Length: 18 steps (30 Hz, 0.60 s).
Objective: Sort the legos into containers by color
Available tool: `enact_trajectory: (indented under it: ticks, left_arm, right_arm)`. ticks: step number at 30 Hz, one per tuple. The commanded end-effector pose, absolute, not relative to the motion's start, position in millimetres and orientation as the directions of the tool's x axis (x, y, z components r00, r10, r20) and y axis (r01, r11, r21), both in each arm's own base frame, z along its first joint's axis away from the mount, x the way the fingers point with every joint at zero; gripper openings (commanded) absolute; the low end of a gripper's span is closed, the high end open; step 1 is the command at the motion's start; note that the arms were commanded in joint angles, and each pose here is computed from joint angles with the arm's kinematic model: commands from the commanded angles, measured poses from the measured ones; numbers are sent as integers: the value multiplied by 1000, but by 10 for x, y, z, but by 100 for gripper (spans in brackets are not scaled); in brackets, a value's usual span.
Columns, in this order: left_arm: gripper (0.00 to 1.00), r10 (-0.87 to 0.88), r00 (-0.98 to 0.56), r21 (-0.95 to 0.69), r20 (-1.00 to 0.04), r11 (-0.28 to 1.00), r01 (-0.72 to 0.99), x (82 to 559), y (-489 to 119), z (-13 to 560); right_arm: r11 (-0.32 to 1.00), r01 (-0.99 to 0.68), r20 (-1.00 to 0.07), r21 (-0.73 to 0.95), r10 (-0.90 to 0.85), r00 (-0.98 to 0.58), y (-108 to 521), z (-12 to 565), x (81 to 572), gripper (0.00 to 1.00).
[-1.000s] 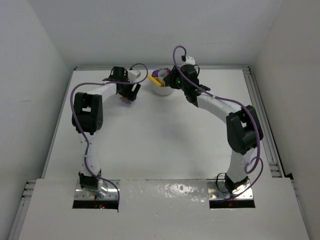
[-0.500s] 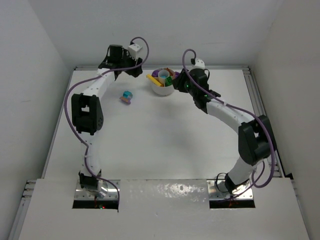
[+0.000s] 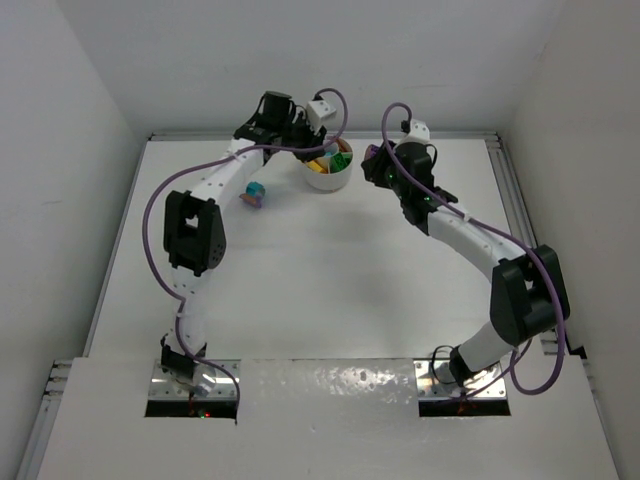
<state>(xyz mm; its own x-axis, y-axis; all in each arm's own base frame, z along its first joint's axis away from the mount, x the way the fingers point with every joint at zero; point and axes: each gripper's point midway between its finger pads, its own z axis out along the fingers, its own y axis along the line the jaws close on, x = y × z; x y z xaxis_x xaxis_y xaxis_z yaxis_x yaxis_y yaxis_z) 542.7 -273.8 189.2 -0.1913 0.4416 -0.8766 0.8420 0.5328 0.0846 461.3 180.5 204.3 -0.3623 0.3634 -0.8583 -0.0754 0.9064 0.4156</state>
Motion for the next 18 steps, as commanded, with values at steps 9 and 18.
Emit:
enact_trajectory:
  ticks: [9,18]
  left_arm:
    - [23,432,-200,47,-879,498,866,5377,-2912,1646]
    - [13,424,-248,74,-871,612,787,5623,-2930,1428]
  right_arm:
    - [918,-79,-880,389,346,-326,1718,2138,4553,0]
    - [928,-56,-887,368,332,-319,1587,2090,4467,0]
